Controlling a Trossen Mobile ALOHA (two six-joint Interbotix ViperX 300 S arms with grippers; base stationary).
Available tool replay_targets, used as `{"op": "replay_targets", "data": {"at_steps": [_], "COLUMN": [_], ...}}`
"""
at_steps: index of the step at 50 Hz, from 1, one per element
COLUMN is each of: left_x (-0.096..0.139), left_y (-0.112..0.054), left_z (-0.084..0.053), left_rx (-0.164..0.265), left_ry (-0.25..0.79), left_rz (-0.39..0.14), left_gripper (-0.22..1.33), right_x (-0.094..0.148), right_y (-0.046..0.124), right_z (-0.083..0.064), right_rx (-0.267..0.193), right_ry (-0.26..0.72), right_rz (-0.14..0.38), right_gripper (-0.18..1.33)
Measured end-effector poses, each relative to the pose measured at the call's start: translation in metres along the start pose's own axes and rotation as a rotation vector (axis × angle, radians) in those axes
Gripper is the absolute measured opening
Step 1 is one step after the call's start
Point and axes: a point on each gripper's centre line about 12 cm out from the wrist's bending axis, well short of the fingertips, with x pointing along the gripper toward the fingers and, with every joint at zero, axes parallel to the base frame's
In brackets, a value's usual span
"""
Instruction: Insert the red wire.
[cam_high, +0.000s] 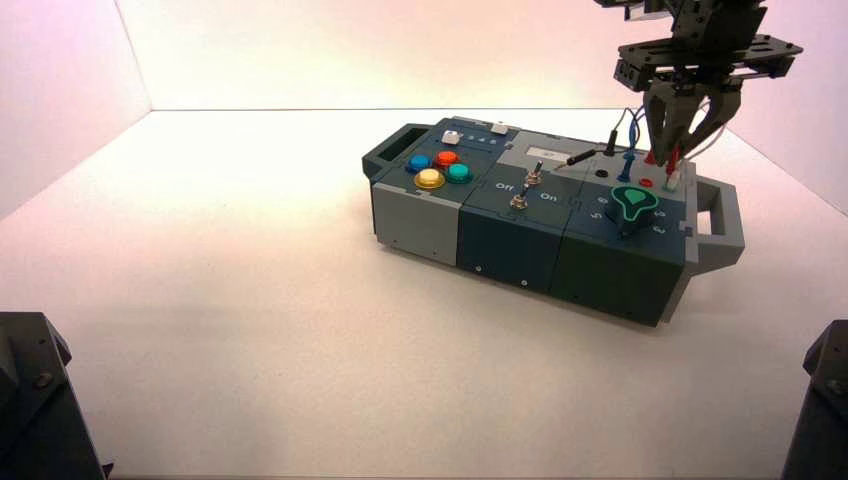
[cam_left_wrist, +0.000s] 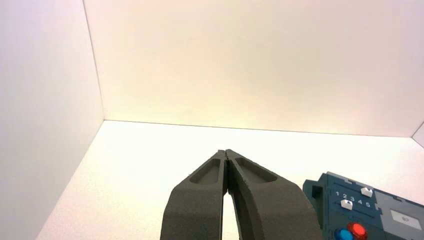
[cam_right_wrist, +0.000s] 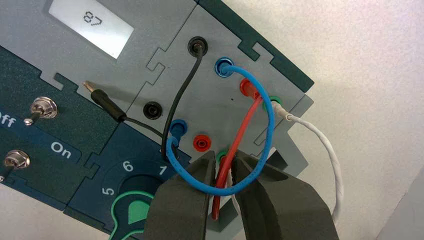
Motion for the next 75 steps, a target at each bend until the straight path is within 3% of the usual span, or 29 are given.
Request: {"op": "replay_targets", "data": {"at_steps": [22, 40, 45, 75], "left_x": [0.0, 0.0, 0.0, -0.001], "left_y": [0.0, 0.0, 0.0, 0.0], "left_z": [-0.001, 0.0, 0.0, 0.001], "left_rx": [-0.002, 0.0, -0.001, 0.0], "left_ry": [0.002, -0.002, -0.003, -0.008], "left_rz": [0.0, 0.0, 0.0, -0.001], "left_gripper": [-0.16, -0.16, -0.16, -0.16], "right_x": [0.001, 0.004, 0.003, -0.01], "right_y": [0.0, 0.0, 0.0, -0.003], "right_z": [-0.002, -0.005, -0.005, -0.005], "right_rx": [-0.003, -0.006, -0.005, -0.003], "right_ry": [0.005, 0.017, 0.015, -0.03], "right_rz": [-0.001, -0.003, -0.004, -0.018], "right_gripper": [0.33, 0.2, 0.09, 0.09]}}
